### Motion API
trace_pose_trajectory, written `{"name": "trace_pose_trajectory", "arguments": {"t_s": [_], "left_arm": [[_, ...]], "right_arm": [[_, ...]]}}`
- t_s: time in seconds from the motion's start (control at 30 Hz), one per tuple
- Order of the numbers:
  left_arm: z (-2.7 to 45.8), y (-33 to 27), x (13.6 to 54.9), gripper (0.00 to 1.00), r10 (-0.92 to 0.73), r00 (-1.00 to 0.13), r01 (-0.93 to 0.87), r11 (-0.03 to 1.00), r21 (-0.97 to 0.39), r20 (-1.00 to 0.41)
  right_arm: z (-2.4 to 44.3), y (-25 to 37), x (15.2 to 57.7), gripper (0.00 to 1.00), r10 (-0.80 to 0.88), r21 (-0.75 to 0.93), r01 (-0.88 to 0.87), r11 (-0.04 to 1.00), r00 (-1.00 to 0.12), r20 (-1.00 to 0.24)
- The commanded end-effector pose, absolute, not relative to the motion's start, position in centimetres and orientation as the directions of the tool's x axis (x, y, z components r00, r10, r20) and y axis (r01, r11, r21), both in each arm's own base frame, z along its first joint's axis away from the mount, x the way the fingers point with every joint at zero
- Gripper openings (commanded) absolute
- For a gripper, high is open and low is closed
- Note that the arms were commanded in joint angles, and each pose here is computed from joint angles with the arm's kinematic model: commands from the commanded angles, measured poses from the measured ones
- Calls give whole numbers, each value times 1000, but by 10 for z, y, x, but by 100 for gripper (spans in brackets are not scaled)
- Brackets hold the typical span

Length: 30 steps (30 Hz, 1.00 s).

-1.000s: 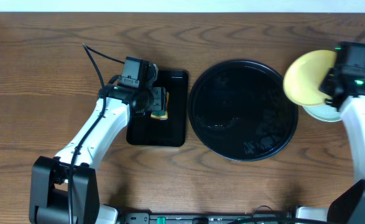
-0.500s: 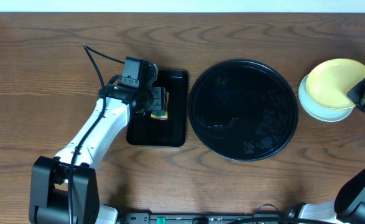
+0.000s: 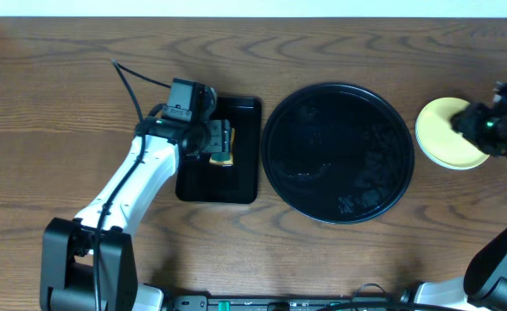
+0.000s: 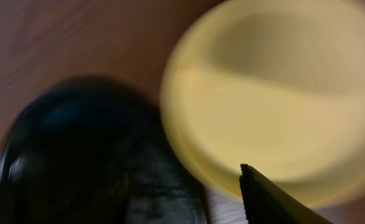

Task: Clean dirty plates on tray and stack at the side
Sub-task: 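Release the yellow plate and withdraw both grippers toward the front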

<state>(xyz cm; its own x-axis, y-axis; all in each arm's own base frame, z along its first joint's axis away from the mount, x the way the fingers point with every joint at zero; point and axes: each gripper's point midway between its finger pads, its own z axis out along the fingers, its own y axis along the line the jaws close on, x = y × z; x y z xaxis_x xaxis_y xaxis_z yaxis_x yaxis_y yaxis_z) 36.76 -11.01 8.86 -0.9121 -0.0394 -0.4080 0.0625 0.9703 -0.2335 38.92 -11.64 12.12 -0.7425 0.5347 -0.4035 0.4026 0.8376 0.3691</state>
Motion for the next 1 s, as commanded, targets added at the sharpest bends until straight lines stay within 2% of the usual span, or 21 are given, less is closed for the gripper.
{"name": "trace_pose_trajectory", "arguments": {"t_s": [0.0,0.03,0.17,0.33,0.47,0.63,0.77,0.97], "left_arm": [[114,-81,384,78,-98,-870,-1,980,-197,-483],[115,-75,385,78,-112,-868,-17,980,-198,-483],[103,-52,366,78,-184,-903,-116,975,-191,-388],[85,-29,306,78,-277,-951,-258,956,-137,-141],[92,-26,286,79,-220,-968,-205,971,-120,-123],[117,-25,273,78,-202,-945,-168,975,-148,-257],[140,-25,266,78,-162,-888,-99,981,-165,-431],[172,-24,251,79,-143,-732,-31,984,-177,-667]], "right_arm": [[124,-53,400,79,319,401,138,906,-845,-430],[122,-42,400,99,290,385,119,915,-858,-424],[105,-12,382,99,183,257,94,962,-920,-346],[94,6,351,99,138,177,100,979,-965,-222],[96,16,333,99,157,186,126,974,-975,-159],[115,18,316,99,153,195,108,975,-961,-232],[135,18,299,99,158,206,82,975,-909,-387],[176,4,271,99,124,128,52,990,-742,-659]]}}
